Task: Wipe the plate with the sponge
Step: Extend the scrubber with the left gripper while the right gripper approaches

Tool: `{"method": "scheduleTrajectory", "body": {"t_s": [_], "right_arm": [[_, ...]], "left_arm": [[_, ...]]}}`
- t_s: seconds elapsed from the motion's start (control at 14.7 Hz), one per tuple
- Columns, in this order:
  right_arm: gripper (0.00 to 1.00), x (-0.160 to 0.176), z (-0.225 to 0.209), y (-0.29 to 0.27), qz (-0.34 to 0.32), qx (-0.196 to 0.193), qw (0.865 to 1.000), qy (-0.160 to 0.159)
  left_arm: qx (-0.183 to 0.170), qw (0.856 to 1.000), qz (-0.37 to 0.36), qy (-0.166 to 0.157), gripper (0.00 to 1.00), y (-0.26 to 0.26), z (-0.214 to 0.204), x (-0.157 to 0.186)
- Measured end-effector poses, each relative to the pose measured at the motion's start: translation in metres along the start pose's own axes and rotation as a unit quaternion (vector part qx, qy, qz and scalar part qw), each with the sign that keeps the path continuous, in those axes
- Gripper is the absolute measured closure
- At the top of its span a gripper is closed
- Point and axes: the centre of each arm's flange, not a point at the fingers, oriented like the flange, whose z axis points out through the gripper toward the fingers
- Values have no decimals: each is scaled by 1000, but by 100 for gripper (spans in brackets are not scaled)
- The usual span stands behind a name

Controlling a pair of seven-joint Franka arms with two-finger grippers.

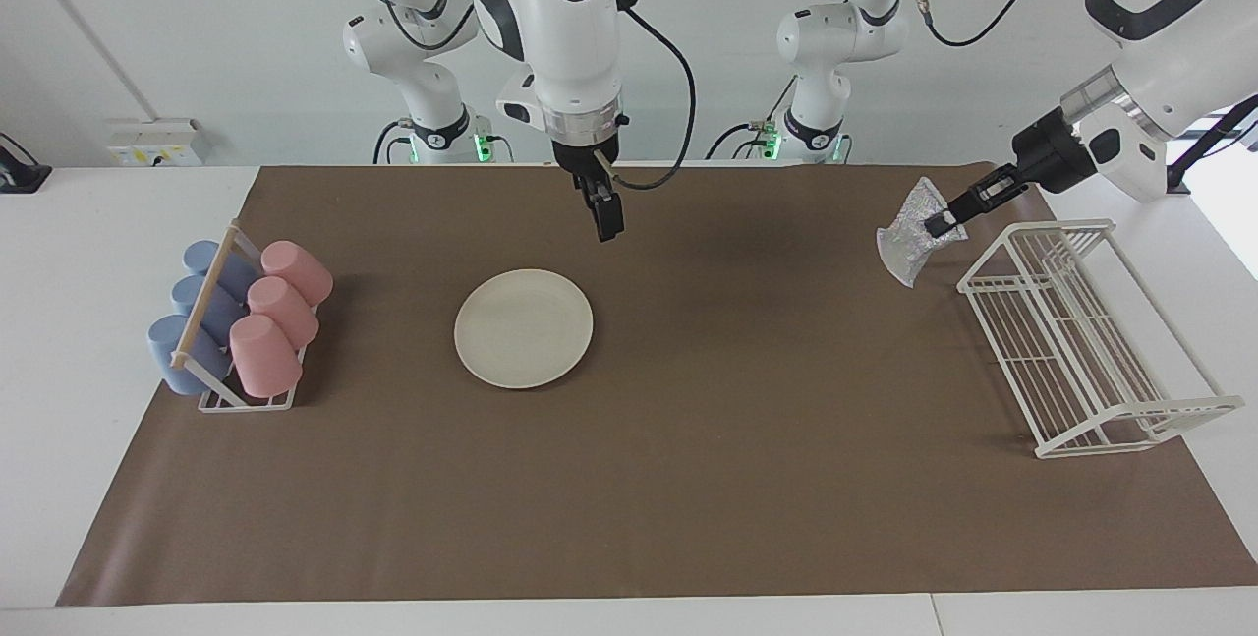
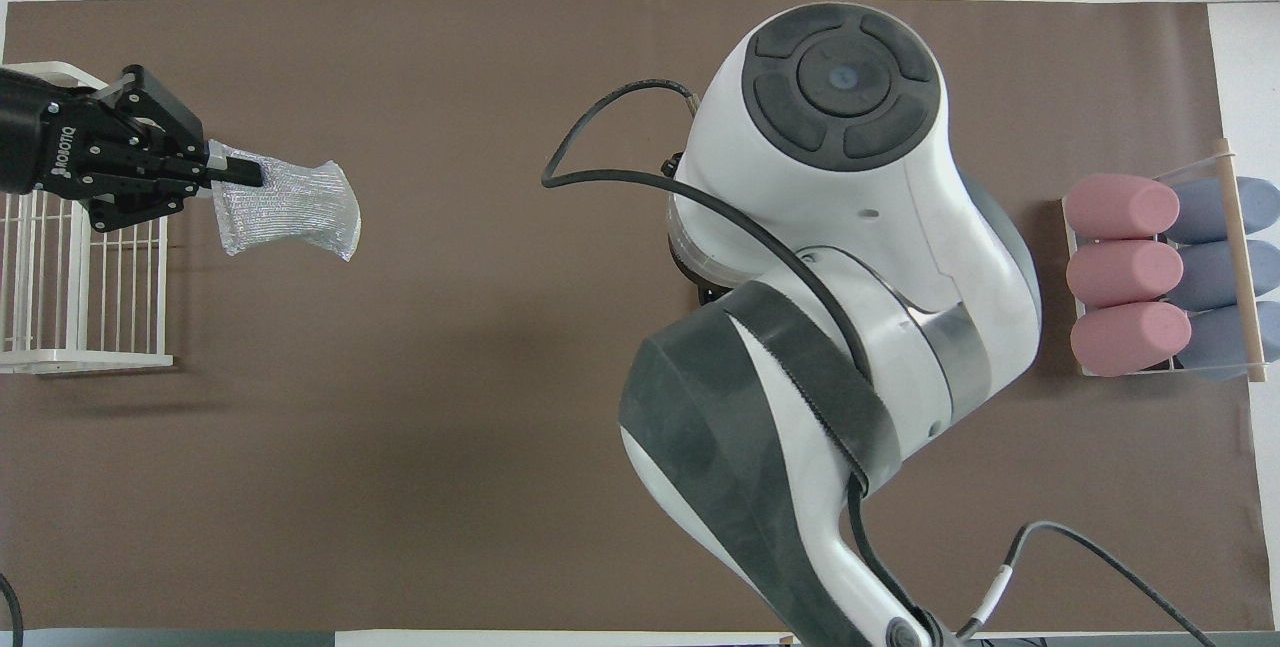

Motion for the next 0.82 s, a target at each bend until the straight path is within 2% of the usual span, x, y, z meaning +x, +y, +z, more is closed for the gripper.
{"method": "scheduleTrajectory", "body": {"t_s": [0.27,0.48,0.68,0.82], "right_arm": [[0,-39,9,8,42,22,999,-10],[0,-50,14,11,51,25,998,-12],[0,-54,11,9,72,35,997,-22],[1,-69,14,14,94,35,995,-26]], "left_arm": [[-79,996,13,-40,96,-36,38,-19],[-120,990,41,-64,96,-63,65,-25],[-169,981,61,-73,96,-86,94,-29],[-200,974,72,-74,96,-92,120,-36]]}}
